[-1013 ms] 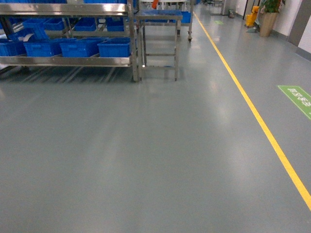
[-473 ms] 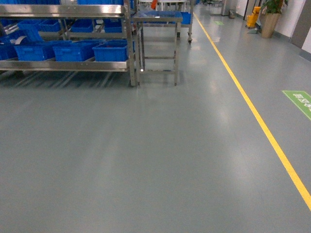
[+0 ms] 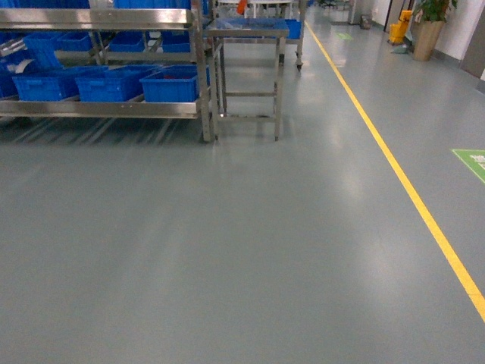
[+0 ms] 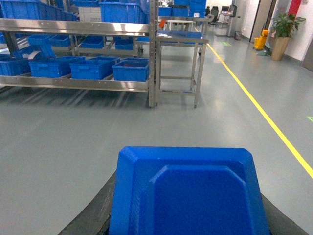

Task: Sort blue parts and orange caps into right shelf containers

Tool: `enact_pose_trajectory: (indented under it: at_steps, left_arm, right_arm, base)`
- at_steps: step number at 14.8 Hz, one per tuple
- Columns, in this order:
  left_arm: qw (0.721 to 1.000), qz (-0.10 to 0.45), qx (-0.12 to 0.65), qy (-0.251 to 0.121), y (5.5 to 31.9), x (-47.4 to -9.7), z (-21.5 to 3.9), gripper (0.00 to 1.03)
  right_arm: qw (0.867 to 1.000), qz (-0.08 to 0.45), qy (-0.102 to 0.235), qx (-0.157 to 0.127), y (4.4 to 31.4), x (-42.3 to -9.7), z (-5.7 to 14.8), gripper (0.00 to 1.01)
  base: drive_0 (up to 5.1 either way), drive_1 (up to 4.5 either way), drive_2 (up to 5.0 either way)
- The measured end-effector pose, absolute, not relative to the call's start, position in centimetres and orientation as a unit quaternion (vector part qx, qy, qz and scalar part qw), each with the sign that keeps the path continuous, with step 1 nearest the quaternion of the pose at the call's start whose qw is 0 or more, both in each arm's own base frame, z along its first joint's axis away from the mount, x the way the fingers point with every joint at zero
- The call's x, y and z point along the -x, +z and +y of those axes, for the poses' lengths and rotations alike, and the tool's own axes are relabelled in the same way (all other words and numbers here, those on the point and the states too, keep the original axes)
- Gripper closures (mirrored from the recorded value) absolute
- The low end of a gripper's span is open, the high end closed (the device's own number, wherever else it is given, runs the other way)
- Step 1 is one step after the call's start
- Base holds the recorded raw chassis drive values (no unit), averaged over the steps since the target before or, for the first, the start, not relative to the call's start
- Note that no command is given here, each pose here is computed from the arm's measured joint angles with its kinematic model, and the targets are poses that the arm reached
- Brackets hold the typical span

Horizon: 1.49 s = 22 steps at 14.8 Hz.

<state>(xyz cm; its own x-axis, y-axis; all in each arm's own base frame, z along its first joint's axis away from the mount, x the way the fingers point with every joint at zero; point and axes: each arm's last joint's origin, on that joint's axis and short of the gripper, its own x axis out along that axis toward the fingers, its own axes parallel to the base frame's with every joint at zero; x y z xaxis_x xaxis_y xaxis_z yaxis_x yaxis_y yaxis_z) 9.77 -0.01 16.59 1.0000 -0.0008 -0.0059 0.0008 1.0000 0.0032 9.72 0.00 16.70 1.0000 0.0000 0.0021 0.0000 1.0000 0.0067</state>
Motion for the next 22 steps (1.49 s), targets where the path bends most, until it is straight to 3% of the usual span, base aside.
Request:
enact_pose_trajectory:
  at_steps: [22]
  left_arm:
    - [1.000,0.003,-0.001,0.000,16.58,-9.77,-0.01,0.61]
  right_arm:
    - [1.000,0.000,0.000,-0.003,16.68,-9.72,0.00,0.58]
  base:
    - [0.0,4.07,-4.1]
